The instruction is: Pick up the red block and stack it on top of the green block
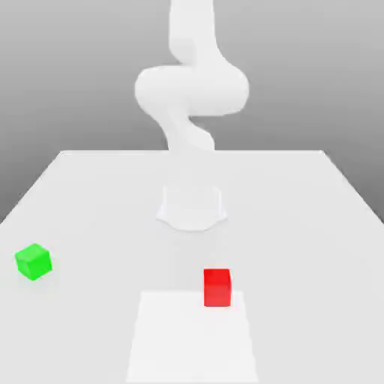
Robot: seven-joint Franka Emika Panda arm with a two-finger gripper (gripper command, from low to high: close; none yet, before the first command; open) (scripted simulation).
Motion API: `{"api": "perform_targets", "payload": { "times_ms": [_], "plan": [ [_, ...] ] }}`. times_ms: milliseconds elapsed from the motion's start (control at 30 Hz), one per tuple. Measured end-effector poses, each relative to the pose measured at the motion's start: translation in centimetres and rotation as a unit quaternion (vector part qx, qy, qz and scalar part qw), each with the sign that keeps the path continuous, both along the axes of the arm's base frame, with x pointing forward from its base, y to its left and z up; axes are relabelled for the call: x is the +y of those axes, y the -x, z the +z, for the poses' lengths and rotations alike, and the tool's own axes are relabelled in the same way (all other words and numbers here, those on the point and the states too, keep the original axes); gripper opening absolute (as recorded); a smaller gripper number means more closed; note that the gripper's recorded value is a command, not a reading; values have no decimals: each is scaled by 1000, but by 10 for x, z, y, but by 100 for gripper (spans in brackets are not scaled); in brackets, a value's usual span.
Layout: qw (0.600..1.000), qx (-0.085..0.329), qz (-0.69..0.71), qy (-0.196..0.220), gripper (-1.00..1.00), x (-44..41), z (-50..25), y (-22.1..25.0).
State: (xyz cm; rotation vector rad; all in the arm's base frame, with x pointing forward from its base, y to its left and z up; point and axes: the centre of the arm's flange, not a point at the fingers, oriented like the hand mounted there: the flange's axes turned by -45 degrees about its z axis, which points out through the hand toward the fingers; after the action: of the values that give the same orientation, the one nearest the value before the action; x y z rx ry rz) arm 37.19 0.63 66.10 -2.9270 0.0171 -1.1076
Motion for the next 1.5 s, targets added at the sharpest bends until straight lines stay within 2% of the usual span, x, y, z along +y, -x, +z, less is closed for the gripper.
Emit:
{"api": "perform_targets", "payload": {
  "times_ms": [133,300,400,600,767,800,1033,1300,1500],
  "plan": [
    [997,73,4,-3,0,12,-99,-32],
    [986,166,7,-4,0,26,-225,-37],
    [974,225,8,-3,0,33,-300,-20],
    [940,340,7,6,0,40,-452,41],
    [935,353,7,7,0,41,-506,51],
    [935,354,7,6,-100,41,-514,52],
    [935,354,7,7,-100,41,-515,53],
    [935,354,7,7,-100,41,-458,52],
    [917,347,-186,-71,-100,-27,-444,34]
  ]
}}
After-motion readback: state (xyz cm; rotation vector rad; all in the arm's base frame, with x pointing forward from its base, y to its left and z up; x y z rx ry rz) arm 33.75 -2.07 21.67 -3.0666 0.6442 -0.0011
